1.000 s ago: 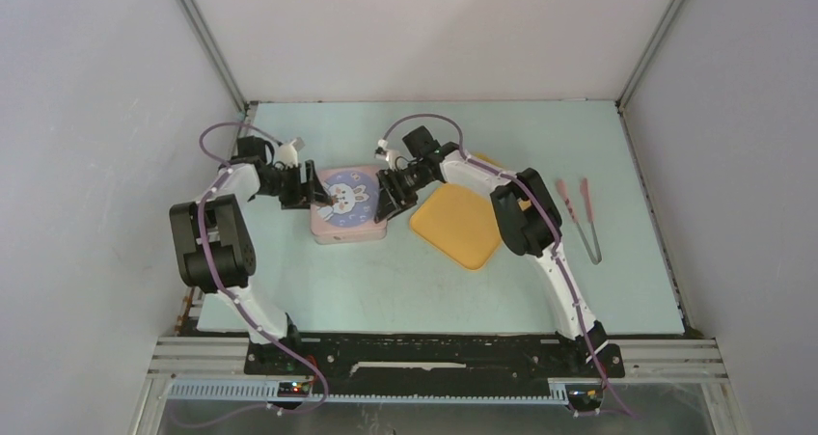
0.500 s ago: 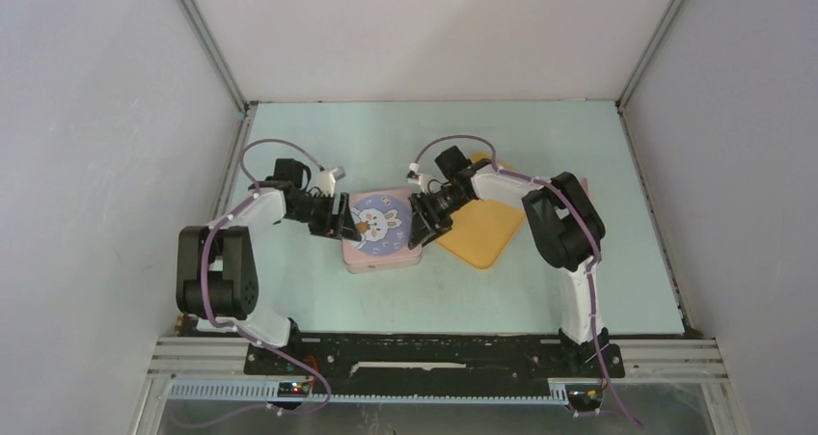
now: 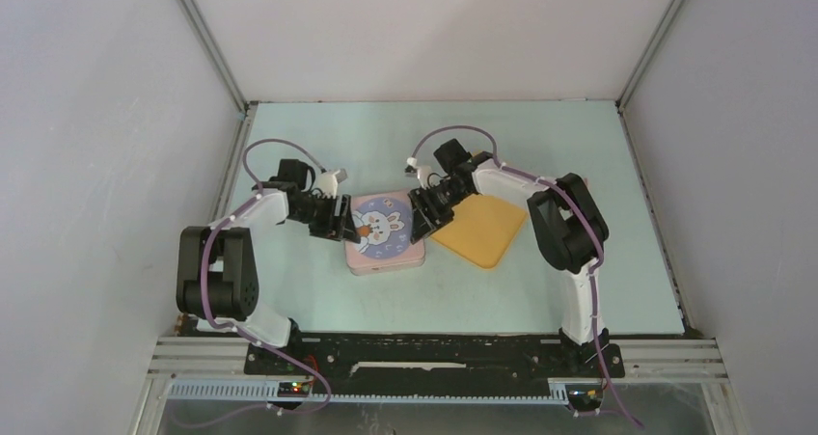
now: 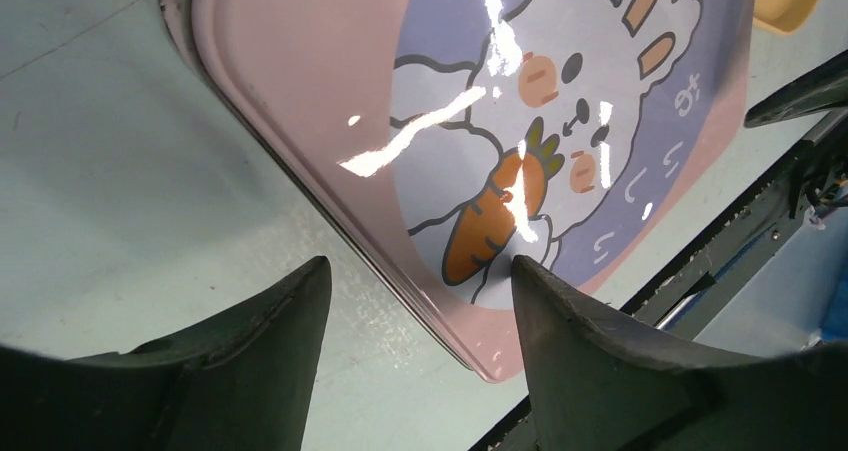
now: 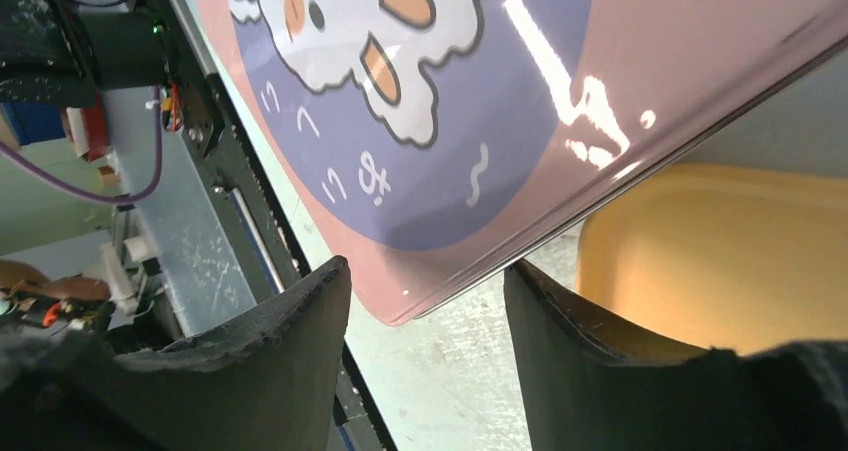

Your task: Pack the chocolate

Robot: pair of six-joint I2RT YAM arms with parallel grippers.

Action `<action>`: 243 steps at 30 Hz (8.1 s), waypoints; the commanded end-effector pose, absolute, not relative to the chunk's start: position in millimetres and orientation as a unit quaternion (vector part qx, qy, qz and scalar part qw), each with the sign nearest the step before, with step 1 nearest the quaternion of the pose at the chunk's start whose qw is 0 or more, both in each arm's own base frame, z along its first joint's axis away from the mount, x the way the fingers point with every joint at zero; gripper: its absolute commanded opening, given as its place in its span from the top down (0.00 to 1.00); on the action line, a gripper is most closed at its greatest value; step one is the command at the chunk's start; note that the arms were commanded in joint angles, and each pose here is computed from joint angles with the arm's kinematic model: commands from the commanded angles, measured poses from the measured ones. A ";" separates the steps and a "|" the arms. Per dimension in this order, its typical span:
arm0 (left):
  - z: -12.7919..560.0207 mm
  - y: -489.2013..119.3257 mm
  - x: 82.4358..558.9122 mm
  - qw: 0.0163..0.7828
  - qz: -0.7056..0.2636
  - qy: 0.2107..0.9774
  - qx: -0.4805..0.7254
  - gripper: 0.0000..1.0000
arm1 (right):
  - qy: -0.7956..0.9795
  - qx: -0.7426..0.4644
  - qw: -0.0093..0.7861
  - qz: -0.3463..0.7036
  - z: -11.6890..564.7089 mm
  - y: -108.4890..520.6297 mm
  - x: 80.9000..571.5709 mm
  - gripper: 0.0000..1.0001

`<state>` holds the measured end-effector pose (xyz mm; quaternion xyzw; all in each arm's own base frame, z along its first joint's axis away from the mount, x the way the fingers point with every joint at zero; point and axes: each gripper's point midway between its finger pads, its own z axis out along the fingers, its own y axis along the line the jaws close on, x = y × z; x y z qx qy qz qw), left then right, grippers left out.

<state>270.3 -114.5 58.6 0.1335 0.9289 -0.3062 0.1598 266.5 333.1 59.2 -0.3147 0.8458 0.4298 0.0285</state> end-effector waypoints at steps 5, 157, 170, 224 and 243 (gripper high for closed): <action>80.9 -97.4 301.2 0.221 -0.257 0.932 0.130 0.30 | 0.852 -0.358 0.086 0.373 67.4 340.5 299.9 0.41; 121.6 -137.8 348.8 0.231 -0.457 0.856 0.074 0.79 | 0.789 -0.296 0.060 0.534 115.3 347.6 336.4 1.00; 149.5 -154.6 436.6 0.285 -0.539 0.793 0.016 0.78 | 0.722 -0.393 0.042 0.568 153.8 402.3 259.4 1.00; 243.0 -39.7 329.8 0.457 -0.154 0.862 0.159 0.31 | 0.821 -0.290 0.349 0.347 245.2 230.6 385.1 0.47; 294.8 13.6 294.4 0.579 -0.007 0.815 0.013 0.00 | 0.809 -0.102 0.571 0.090 327.0 59.5 347.1 0.00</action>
